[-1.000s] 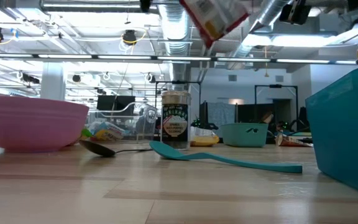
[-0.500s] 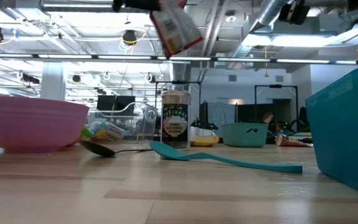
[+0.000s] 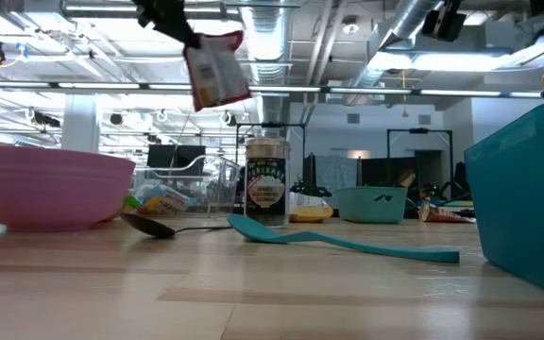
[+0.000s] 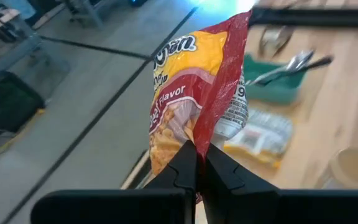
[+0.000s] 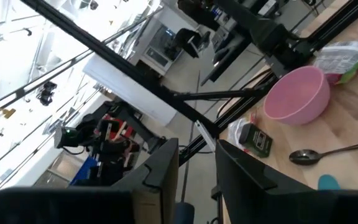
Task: Pick & Place Food Item
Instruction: Put the red noodle pack into the transparent bin
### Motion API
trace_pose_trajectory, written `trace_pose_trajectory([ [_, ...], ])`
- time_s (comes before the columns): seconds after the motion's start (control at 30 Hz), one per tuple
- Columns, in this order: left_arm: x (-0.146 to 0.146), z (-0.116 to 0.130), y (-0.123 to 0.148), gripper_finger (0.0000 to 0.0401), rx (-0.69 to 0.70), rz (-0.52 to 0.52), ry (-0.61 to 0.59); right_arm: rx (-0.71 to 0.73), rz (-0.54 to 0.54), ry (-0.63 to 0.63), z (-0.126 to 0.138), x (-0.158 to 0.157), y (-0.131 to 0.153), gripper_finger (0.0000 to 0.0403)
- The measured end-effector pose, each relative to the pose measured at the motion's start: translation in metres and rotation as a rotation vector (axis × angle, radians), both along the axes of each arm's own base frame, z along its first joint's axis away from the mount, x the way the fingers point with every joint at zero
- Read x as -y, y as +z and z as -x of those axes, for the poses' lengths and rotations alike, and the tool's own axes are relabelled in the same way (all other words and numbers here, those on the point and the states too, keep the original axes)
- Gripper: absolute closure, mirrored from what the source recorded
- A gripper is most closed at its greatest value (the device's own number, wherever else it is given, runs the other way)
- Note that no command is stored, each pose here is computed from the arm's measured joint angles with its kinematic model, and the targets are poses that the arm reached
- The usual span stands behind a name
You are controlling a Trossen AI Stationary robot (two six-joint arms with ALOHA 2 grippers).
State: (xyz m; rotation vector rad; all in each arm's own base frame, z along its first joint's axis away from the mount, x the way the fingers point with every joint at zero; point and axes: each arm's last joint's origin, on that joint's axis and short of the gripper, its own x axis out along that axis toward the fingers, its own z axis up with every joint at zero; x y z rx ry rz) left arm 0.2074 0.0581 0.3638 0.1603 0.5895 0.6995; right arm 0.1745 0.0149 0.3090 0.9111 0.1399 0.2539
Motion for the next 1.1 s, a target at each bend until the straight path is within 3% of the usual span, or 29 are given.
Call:
trace_pose_trajectory([
  [0.3, -0.017, 0.028, -0.003, 0.0400, -0.161, -0.008, 0.062, -0.022, 0.001, -0.023, -0.004, 0.000, -0.003, 0.0301],
  [0.47, -0.024, 0.037, -0.009, 0.0400, -0.258, 0.026, 0.017, -0.051, 0.003, -0.026, -0.010, 0.000, -0.008, 0.0301],
  [0.63, -0.032, 0.041, -0.009, 0.0400, -0.301, 0.002, 0.027, -0.075, 0.004, -0.025, -0.015, 0.000, -0.012, 0.0301],
  [0.83, -0.040, 0.046, -0.014, 0.0400, -0.319, 0.052, 0.014, -0.104, -0.009, -0.026, -0.021, 0.000, -0.017, 0.0301],
  [1.1, -0.050, 0.052, -0.054, 0.0400, -0.450, 0.092, 0.031, -0.072, -0.014, -0.033, -0.023, 0.001, -0.015, 0.0301],
])
